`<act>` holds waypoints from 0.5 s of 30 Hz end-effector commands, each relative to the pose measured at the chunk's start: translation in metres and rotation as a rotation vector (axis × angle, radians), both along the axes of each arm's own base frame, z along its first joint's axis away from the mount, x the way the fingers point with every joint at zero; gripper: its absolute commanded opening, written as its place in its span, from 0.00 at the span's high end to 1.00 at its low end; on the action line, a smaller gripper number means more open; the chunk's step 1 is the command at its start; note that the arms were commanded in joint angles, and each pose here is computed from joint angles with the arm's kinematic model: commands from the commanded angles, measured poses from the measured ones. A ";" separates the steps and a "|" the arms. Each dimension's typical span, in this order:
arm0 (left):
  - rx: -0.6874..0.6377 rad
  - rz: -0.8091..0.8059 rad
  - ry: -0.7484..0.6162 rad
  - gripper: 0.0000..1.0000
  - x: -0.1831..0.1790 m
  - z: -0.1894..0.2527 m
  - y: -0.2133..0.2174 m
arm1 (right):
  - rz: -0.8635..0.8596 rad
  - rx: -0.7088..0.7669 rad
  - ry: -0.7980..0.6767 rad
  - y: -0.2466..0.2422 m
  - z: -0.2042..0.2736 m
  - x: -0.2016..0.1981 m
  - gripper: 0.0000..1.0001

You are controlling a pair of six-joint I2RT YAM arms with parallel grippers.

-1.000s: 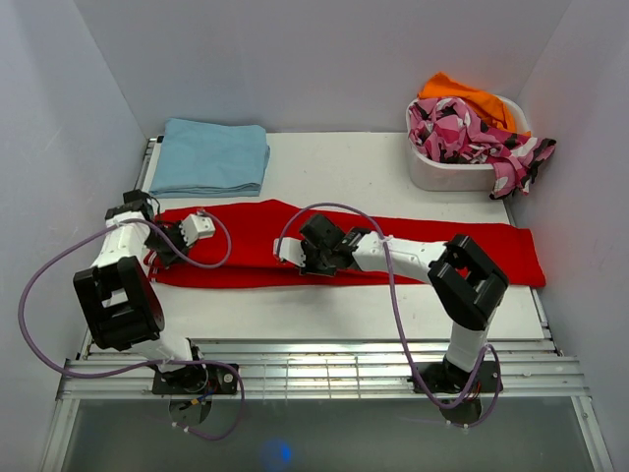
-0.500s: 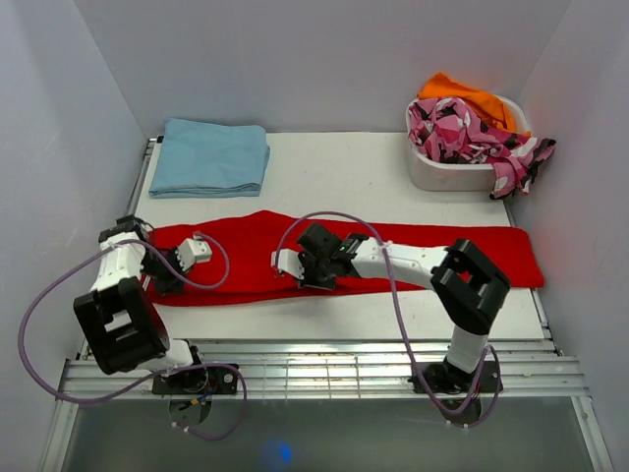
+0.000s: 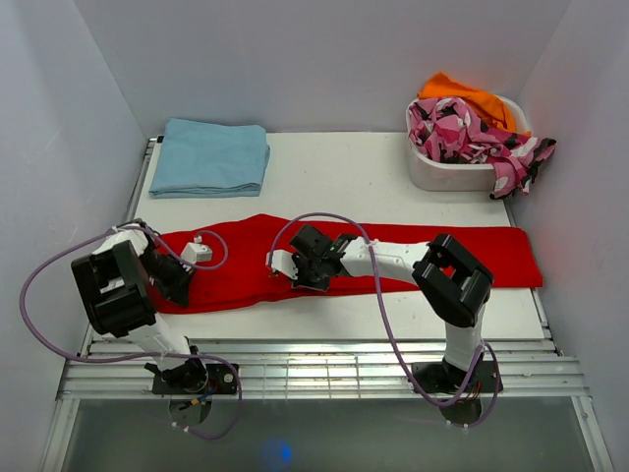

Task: Fold and stack the trousers
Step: Fold the trousers

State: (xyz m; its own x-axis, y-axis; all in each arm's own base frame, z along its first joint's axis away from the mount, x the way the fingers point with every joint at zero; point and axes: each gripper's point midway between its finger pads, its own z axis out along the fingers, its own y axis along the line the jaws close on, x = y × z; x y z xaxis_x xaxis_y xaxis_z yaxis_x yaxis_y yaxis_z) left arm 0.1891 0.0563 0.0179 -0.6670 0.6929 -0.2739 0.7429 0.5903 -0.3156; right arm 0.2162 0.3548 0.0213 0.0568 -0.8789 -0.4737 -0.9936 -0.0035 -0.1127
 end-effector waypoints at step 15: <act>0.274 -0.219 -0.359 0.91 0.054 0.027 0.075 | -0.027 0.139 0.227 -0.003 0.080 -0.013 0.27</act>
State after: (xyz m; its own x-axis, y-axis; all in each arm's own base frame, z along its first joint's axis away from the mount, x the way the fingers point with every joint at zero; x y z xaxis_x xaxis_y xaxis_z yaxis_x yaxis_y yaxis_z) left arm 0.2265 0.1092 0.0334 -0.4727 0.8330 -0.2875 0.8706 0.4919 -0.0064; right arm 0.1922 0.3527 0.0424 -0.0224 -0.8660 -0.4996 -0.9969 -0.0184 0.0766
